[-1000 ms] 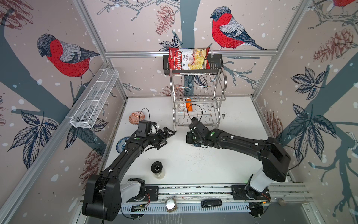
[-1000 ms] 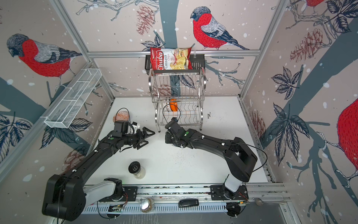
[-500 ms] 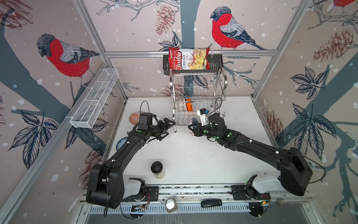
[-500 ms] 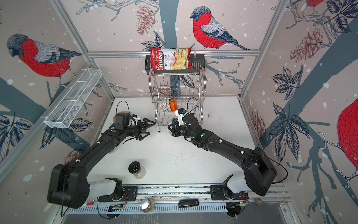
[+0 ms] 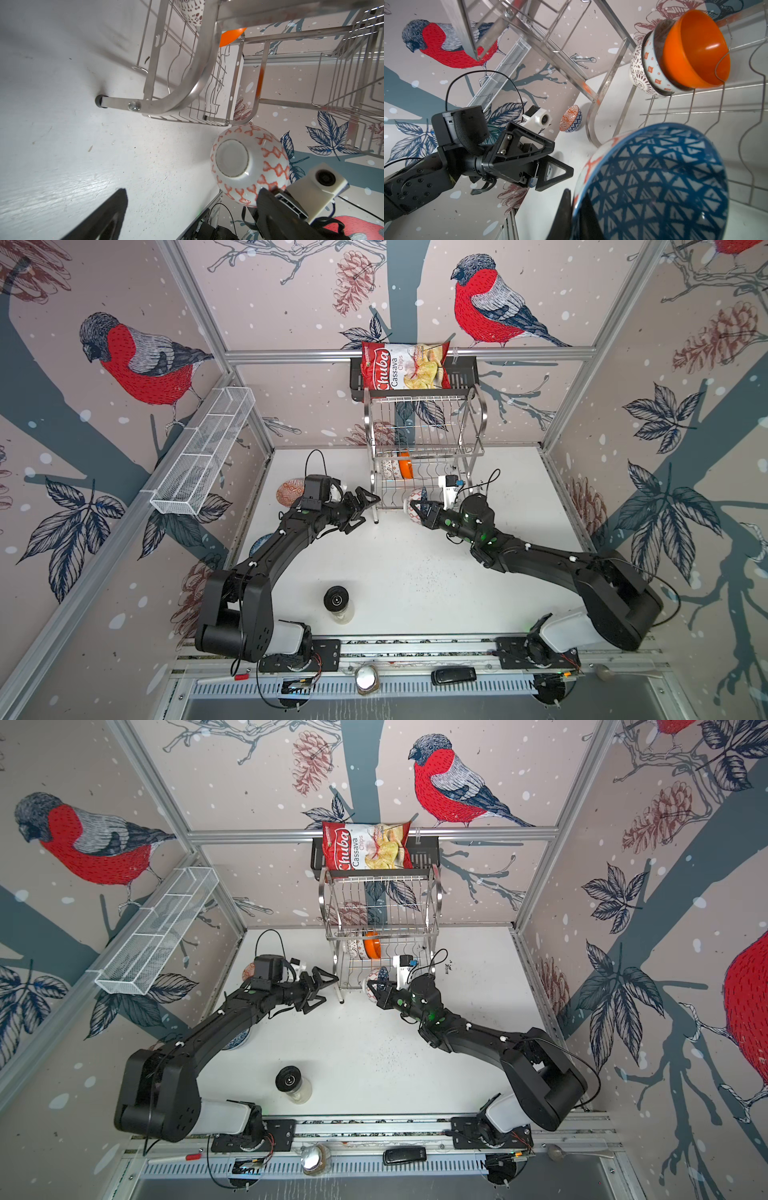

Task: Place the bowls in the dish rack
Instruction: 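Lift the blue bowl with the right gripper and carry it toward the rack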

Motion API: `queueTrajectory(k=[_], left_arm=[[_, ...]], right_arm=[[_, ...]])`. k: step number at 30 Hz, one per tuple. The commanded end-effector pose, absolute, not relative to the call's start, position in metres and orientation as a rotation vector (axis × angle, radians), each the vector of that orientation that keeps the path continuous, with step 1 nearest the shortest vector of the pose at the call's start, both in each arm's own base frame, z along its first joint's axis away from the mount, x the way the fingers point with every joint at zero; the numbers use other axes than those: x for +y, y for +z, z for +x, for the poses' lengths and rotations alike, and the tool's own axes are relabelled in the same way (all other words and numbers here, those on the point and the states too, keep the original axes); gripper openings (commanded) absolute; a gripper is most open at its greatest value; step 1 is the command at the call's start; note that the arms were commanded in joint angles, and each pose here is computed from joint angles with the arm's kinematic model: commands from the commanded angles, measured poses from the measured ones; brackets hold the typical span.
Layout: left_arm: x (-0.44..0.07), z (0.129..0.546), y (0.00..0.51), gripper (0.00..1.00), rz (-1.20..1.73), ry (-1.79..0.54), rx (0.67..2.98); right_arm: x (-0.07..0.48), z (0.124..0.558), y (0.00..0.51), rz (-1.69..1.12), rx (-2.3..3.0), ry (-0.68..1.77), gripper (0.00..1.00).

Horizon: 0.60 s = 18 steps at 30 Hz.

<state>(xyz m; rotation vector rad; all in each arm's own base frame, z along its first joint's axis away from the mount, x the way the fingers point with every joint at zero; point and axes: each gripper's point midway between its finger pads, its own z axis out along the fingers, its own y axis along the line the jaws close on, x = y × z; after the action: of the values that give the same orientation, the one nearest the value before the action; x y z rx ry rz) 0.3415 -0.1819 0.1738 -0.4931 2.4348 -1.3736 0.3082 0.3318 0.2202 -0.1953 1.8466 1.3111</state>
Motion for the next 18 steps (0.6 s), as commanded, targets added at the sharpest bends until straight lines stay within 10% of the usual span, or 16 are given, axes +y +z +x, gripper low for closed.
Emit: queueTrajectory(k=[1,18], left_arm=[[-0.187,0.345,0.184,0.97,-0.399,-1.395,2.414],[-0.189,0.329,0.189,0.97,-0.377,-1.45,2.409]], right_arm=[[0.333,0.31,0.268,-0.177,1.624,1.453,0.0],[0.359,0.358,0.259,-0.046,1.515,1.685,0.0]])
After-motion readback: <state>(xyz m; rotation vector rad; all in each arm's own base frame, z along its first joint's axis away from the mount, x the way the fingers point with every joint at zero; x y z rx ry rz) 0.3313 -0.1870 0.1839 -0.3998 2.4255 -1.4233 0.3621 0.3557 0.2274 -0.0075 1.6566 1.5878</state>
